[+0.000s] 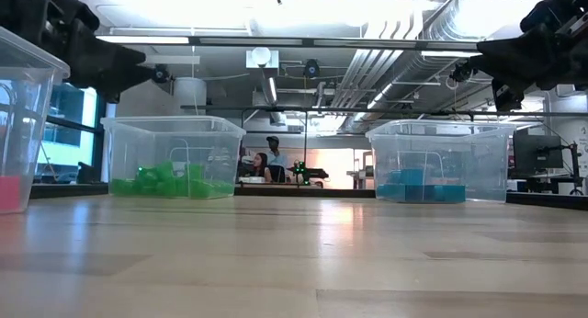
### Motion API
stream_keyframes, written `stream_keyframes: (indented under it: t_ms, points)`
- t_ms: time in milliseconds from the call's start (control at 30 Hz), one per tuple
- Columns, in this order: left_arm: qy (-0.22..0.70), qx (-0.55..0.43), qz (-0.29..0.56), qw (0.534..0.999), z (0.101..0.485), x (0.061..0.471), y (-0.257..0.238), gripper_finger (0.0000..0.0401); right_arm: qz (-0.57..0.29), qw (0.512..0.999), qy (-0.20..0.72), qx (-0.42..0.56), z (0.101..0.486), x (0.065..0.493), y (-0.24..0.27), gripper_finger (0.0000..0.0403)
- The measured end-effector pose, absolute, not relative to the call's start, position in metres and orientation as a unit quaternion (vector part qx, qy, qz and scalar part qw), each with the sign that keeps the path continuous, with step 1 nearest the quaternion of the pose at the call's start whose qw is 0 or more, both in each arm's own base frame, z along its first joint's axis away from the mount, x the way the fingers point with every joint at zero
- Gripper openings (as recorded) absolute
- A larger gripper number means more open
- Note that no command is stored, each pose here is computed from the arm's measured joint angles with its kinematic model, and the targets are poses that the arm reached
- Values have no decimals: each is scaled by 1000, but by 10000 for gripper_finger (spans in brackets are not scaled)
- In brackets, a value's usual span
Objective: Sort blocks
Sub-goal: Return to Home Position
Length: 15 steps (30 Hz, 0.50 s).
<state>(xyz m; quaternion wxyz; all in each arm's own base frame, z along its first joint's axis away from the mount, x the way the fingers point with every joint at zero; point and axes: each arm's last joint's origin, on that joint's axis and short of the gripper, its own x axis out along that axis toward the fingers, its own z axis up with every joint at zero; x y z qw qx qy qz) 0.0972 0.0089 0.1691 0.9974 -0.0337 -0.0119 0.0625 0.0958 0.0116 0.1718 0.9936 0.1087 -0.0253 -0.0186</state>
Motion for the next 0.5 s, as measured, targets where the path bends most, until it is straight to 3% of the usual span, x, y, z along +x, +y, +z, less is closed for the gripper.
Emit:
stream_keyframes:
  t_ms: [500]
  points:
    - [-11,-33,66,997,169,97,9,200,-19,994,-21,108,171,96,12,0]
